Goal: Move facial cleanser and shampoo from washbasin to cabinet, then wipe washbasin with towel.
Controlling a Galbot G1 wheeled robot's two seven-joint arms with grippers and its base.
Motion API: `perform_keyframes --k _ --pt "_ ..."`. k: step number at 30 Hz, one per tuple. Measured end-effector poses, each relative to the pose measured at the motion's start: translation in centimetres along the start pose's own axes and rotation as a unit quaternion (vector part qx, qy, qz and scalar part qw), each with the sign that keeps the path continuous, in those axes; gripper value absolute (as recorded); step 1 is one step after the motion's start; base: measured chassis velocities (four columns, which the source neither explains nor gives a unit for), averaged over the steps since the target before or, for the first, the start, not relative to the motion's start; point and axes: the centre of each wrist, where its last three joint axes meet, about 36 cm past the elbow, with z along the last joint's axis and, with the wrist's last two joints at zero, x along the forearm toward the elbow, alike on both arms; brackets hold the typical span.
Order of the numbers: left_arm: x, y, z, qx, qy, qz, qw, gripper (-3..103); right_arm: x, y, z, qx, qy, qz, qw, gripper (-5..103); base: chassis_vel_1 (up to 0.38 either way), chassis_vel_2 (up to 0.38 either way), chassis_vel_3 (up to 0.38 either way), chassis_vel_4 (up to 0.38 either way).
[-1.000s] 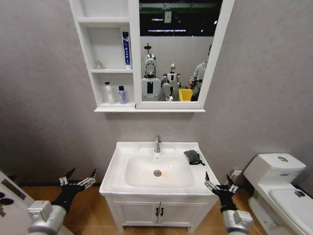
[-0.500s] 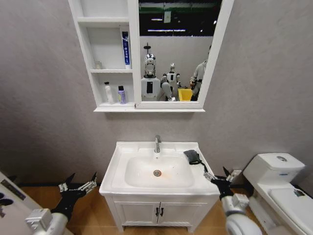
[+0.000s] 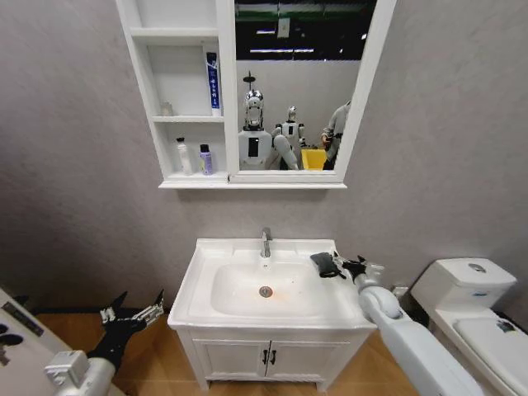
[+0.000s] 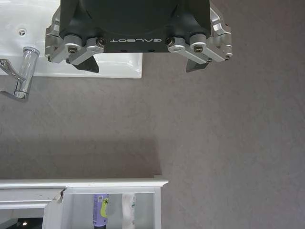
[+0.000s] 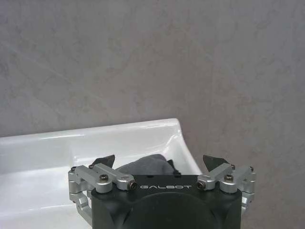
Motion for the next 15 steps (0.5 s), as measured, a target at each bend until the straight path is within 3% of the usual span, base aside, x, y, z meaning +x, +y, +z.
perform_keyframes --k 7,15 --pt "0.0 0.0 0.0 0.000 0.000 0.000 1.0000 100 -3.9 2.7 -0.4 0.016 0.024 -0.005 1.000 99 0.000 0.000 0.000 0.000" --pt "0.0 0.0 0.0 0.001 0.001 0.000 1.0000 100 -5.5 2.1 1.5 0.024 0.048 0.007 0.999 95 0.000 0.000 0.000 0.000"
